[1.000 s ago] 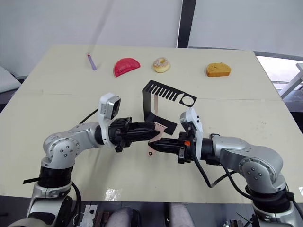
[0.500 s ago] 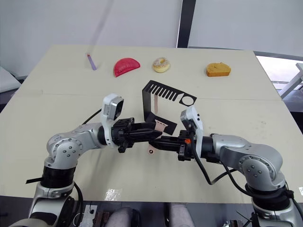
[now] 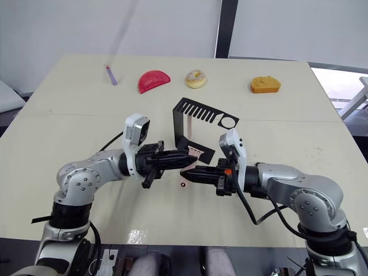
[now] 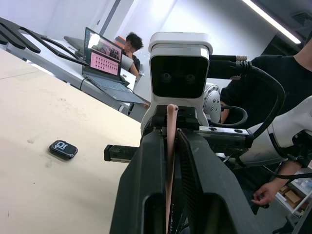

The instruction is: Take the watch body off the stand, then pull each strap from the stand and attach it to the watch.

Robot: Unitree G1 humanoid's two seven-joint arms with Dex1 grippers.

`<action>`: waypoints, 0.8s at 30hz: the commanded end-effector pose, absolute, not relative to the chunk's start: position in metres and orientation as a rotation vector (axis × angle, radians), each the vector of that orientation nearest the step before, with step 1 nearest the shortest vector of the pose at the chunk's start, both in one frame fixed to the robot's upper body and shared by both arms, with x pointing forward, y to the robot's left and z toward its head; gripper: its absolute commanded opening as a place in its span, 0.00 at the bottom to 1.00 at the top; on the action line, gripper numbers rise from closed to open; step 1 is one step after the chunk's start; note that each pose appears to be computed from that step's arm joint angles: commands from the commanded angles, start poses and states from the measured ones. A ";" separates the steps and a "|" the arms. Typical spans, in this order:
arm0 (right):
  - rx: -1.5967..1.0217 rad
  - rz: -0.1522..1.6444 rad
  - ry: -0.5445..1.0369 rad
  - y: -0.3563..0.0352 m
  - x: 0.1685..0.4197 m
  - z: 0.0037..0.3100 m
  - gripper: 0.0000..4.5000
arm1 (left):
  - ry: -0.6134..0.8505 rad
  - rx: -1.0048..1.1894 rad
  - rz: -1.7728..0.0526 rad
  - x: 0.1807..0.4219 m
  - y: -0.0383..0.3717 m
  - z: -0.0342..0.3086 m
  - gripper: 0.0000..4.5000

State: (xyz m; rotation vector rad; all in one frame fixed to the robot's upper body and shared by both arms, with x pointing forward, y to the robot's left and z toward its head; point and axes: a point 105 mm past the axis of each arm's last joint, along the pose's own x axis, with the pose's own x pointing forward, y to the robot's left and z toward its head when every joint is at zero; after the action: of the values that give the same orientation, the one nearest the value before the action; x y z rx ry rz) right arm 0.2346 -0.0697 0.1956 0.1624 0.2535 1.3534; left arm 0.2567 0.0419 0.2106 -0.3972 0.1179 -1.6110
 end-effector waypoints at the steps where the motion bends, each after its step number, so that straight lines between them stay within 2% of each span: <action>1: 0.142 1.372 0.225 -0.068 0.231 0.203 0.00 | 0.075 -0.370 -1.630 0.253 0.041 0.219 0.10; 9: 0.141 1.370 0.225 -0.068 0.232 0.204 0.00 | 0.063 -0.395 -1.636 0.253 0.039 0.221 0.10; 10: 0.141 1.369 0.224 -0.068 0.232 0.204 0.00 | 0.061 -0.405 -1.637 0.253 0.040 0.222 0.05; 24: 0.102 1.349 0.196 -0.071 0.231 0.207 0.00 | 0.057 -0.429 -1.644 0.254 0.043 0.225 0.05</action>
State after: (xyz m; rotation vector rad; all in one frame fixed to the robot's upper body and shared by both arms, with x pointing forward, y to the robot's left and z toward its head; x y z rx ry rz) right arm 0.2352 -0.0705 0.1986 0.1383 0.2472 1.3512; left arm 0.2568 0.0415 0.2152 -0.4311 0.0993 -1.6163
